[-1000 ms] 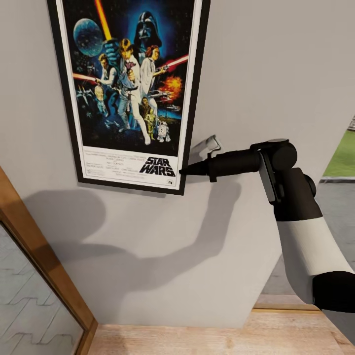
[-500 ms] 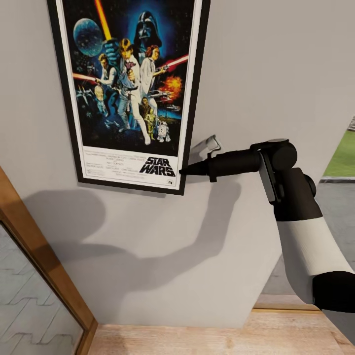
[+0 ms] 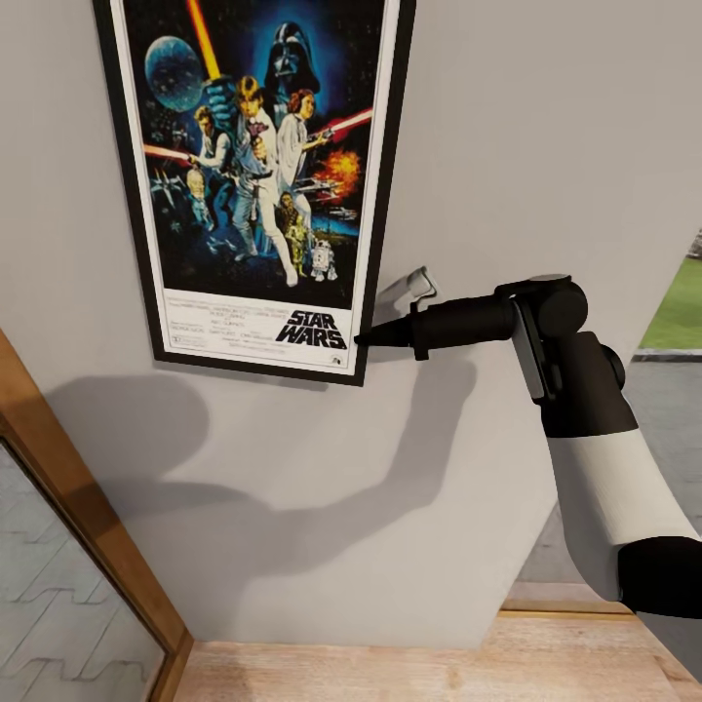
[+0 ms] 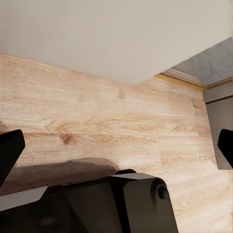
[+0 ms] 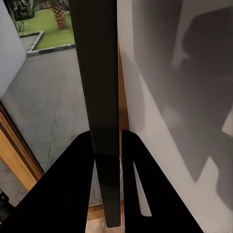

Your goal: Pick up the poster from the kitchen countertop and hang it on one of the wall nails in the kitchen.

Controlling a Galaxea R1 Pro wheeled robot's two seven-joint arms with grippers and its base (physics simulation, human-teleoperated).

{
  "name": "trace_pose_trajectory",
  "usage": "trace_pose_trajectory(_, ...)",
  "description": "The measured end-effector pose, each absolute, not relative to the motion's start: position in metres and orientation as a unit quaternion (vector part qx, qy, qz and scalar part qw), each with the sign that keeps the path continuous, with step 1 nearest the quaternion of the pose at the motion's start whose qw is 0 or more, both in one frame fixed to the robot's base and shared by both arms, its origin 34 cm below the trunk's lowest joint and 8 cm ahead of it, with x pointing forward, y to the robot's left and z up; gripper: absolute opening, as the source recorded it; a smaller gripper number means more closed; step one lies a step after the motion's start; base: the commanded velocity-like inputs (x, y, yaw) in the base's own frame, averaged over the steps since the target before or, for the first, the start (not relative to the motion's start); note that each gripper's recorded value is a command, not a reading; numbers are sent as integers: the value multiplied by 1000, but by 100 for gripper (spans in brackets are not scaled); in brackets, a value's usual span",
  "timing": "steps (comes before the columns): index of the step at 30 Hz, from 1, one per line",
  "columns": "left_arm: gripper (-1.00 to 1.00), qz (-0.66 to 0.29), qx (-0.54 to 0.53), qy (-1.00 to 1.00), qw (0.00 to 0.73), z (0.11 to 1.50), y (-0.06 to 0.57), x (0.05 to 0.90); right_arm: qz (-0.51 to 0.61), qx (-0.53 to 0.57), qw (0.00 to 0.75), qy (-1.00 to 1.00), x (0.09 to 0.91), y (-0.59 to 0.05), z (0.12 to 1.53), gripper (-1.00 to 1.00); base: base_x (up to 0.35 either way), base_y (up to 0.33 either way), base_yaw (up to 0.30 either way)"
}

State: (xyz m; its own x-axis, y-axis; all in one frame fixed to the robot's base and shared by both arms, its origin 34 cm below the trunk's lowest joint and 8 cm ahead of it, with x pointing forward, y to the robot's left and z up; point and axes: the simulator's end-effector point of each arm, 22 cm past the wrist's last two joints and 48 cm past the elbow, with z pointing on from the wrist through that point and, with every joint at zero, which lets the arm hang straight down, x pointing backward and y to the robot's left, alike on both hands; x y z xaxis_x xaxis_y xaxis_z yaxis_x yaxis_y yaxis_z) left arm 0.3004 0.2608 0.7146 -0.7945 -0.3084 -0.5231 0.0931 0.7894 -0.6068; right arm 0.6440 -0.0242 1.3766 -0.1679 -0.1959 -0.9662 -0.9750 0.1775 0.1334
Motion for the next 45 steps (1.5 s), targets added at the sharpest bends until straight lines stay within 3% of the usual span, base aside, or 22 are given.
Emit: trace_pose_trajectory(45, 100, -319, -60, 892, 315, 715, 261, 300, 438, -465, 442, 630, 646, -25, 1374, -100, 6, 0, 0)
